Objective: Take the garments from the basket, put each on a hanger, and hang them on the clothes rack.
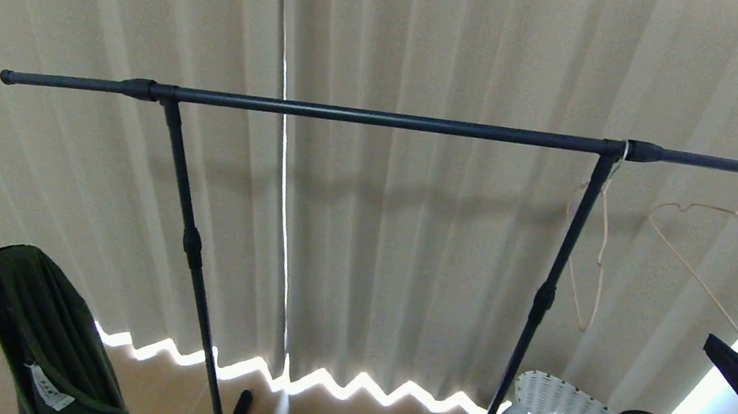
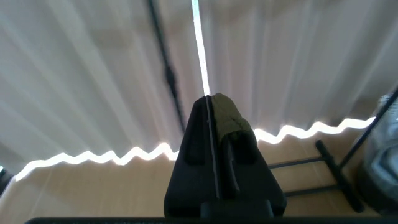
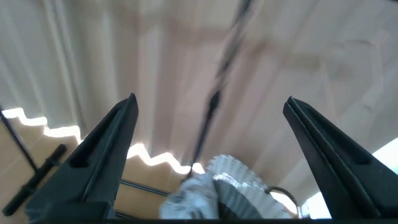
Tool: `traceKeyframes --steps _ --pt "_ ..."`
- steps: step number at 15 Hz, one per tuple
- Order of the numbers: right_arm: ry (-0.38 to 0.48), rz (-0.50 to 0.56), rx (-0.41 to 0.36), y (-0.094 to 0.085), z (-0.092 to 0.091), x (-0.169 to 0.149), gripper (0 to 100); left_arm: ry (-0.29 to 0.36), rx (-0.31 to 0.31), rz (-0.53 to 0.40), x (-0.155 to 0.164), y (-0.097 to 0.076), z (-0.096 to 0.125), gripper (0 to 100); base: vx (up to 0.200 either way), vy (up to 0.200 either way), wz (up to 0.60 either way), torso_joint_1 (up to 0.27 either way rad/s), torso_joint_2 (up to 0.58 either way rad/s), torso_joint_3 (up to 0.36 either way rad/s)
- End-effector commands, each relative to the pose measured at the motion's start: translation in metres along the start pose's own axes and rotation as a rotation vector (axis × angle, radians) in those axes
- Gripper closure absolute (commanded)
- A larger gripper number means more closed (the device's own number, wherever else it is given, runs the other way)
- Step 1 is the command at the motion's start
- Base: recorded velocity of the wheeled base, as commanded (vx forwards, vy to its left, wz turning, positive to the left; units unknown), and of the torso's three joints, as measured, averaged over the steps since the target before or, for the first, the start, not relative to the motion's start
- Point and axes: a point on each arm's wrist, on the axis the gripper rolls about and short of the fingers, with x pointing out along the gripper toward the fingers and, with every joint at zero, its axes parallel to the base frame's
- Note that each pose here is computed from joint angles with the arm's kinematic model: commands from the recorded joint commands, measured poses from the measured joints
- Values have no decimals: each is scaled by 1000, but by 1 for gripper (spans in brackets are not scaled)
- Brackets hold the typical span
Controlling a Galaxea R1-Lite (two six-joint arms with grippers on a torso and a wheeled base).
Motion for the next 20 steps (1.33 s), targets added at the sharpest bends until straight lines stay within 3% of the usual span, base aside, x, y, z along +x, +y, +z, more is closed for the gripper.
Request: traceKeyframes --steps 1,20 --pt "0 2 0 0 0 0 0 0 0 1 0 0 0 100 0 -200 0 7 -2 -2" --pt "-62 2 -27 -2 16 1 0 -1 0 2 0 0 0 100 0 0 0 0 0 0"
